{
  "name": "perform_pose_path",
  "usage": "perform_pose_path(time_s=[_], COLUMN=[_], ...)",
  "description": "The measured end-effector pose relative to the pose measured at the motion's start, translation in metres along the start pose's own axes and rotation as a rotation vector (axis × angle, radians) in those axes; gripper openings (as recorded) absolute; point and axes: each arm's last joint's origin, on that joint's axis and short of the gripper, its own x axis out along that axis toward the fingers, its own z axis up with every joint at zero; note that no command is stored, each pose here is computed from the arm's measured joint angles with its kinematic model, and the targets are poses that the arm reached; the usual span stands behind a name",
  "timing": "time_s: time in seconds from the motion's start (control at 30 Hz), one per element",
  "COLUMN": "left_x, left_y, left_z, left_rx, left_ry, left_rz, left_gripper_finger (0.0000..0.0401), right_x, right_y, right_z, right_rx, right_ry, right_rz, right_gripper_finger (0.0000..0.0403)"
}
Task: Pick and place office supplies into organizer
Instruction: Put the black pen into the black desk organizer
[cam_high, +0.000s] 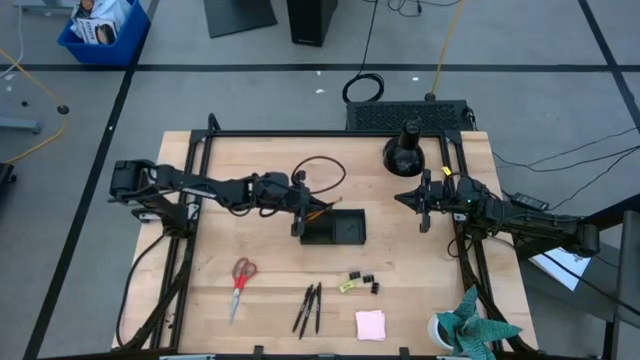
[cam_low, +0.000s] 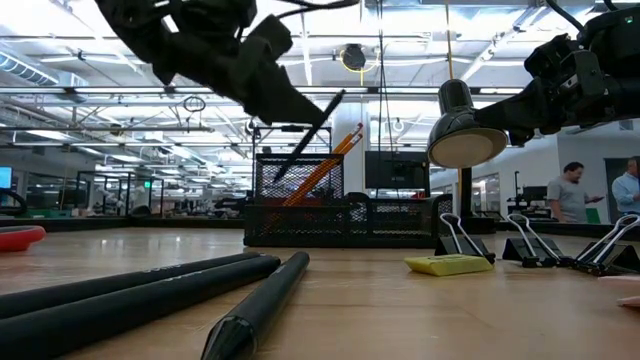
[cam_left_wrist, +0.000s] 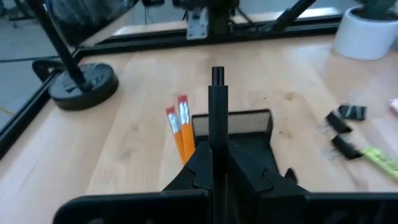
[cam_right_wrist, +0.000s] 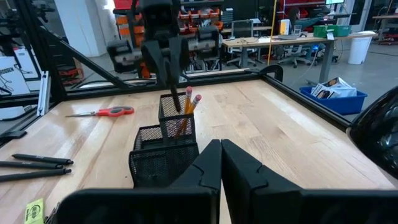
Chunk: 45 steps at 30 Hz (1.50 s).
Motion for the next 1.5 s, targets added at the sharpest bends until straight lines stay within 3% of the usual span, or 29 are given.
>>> perform_pose_path(time_s=[0.3,0.53,1.13,1.5], left_x=[0.014,0.014,0.013,0.013], left_y=[0.0,-0.001,-0.002,-0.002], left_z=[-0.017,-0.019,-0.023,-0.024], left_rx=[-0.024,-0.045,-0.172,-0.222], left_ry=[0.059,0.086,0.131,0.136], left_rz=[0.011,0.064,0.069,0.062], left_gripper_finger=[0.0017,0.0024,0.0027,0.0091], right_x=[0.0,0.0,0.0,0.0], right_y=[0.0,0.0,0.0,0.0], right_z=[0.001,0.001,0.001,0.001], right_rx=[0.008,0.009,0.009,0.01], right_ry=[-0.007,-0.008,-0.009,-0.009], right_rz=[0.0,0.002,0.004,0.004], right_gripper_finger=[0.0004,0.0004,0.0004,0.0004])
